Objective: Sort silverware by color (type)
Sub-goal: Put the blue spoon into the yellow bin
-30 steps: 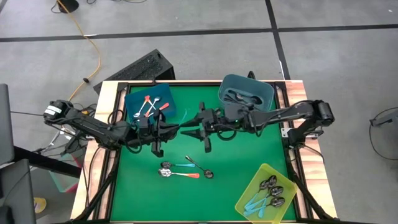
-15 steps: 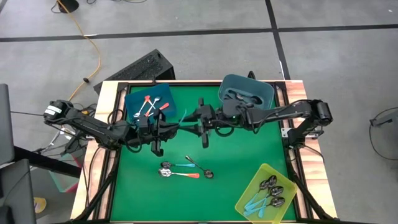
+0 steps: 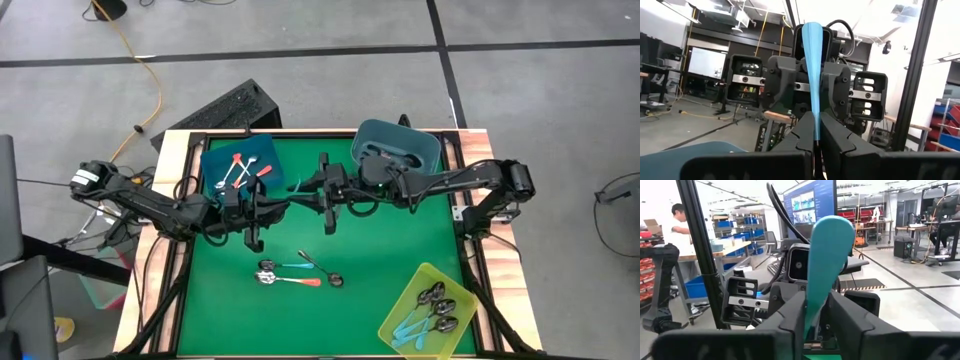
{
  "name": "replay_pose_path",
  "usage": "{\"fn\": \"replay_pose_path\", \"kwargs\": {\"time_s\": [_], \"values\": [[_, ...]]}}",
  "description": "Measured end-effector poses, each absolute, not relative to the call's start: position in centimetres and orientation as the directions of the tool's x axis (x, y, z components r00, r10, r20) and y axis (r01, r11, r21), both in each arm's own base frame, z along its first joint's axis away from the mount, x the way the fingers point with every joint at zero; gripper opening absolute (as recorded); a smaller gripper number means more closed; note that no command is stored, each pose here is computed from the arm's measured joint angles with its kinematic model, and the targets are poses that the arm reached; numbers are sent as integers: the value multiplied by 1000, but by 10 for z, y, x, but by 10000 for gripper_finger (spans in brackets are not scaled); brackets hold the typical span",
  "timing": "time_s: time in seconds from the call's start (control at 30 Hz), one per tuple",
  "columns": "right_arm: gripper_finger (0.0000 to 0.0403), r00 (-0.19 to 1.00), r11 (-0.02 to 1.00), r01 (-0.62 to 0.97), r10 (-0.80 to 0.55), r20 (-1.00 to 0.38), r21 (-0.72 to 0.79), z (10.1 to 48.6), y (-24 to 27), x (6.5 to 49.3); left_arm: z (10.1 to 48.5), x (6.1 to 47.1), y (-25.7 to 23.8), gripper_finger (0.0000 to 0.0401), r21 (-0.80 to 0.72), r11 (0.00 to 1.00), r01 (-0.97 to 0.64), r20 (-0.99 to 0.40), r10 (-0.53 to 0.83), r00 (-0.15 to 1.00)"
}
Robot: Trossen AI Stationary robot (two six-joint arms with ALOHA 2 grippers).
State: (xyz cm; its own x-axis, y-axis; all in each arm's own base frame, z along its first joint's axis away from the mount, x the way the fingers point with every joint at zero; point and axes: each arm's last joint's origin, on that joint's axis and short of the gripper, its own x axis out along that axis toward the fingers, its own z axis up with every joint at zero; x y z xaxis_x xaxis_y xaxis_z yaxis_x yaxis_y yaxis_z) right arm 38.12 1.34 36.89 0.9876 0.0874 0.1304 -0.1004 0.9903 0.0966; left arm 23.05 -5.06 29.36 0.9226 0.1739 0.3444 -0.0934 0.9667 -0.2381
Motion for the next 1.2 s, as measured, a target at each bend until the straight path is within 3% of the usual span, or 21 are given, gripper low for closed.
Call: {"fn": "replay_pose_path", "kwargs": {"time_s": [0.27,0.57,0.73,0.97,1.2], "values": [[19,985,986,-127,113,128,108,369,14,381,293,231,-50,0,-236,966,-105,334,182,925],[18,995,980,-96,88,53,175,362,14,381,288,233,-46,3,-289,948,-131,284,216,934],[18,998,987,-41,49,-48,158,362,1,371,278,236,-46,43,-344,928,-143,196,220,956],[18,971,990,104,-82,-224,92,391,-15,312,271,237,-47,104,-417,898,-141,121,208,971],[18,918,985,125,-71,-390,116,406,2,246,268,238,-47,113,-421,895,-149,95,206,974]]}}
